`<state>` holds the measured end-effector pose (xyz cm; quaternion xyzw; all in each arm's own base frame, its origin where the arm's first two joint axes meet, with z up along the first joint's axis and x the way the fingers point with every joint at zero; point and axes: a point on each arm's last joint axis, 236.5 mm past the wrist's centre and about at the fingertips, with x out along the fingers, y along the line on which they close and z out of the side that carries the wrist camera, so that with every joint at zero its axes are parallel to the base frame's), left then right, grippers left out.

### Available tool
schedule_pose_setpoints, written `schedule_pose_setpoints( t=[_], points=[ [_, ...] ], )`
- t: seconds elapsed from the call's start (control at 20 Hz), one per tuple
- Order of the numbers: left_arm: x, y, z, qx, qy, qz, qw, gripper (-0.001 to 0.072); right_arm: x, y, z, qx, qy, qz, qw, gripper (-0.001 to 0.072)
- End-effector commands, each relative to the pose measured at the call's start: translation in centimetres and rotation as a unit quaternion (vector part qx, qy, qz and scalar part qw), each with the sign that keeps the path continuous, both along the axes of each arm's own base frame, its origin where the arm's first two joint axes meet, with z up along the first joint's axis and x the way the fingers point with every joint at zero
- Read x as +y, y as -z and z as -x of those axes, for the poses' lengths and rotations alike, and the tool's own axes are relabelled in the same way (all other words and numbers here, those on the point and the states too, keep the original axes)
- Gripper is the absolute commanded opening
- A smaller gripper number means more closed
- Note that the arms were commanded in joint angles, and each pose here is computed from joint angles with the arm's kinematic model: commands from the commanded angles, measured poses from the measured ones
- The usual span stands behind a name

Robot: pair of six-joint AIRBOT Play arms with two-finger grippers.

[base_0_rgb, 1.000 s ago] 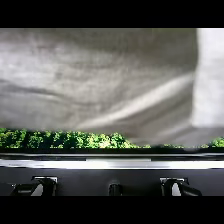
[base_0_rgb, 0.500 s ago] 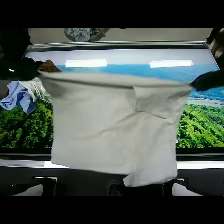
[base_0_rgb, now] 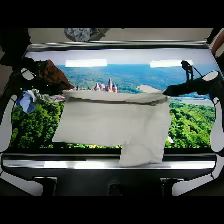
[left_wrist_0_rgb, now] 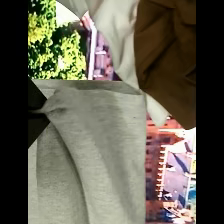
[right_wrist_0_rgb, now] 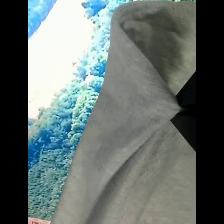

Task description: Fold the shirts.

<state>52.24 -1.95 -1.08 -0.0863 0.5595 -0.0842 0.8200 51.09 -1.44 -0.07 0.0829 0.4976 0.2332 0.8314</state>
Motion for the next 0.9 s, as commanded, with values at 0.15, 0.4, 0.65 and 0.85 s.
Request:
schedule_pose_setpoints(
  t=[0.15, 0.4, 0.65, 0.85],
  points=[
    [3.6, -0.4, 0.1, 0.014, -0.001, 0.009, 1.000, 0.0042, -1.0, -0.7, 9.8, 0.155, -0.071, 0.097, 0.981, 0.0048],
    [2.1, 5.5, 6.3, 0.183, 0.048, 0.041, 0.981, 0.0041, 3.3, 5.3, 15.0, 0.247, -0.103, 0.080, 0.960, 0.0048],
    [2.0, 7.1, 7.3, 0.220, 0.034, 0.049, 0.974, 0.0314, 4.3, 6.9, 15.3, 0.253, -0.074, 0.066, 0.962, 0.0227],
    [4.1, 3.0, 8.3, 0.216, 0.021, 0.052, 0.975, 0.0422, 1.7, 1.5, 18.3, 0.258, -0.132, 0.079, 0.954, 0.0604]
  ],
)
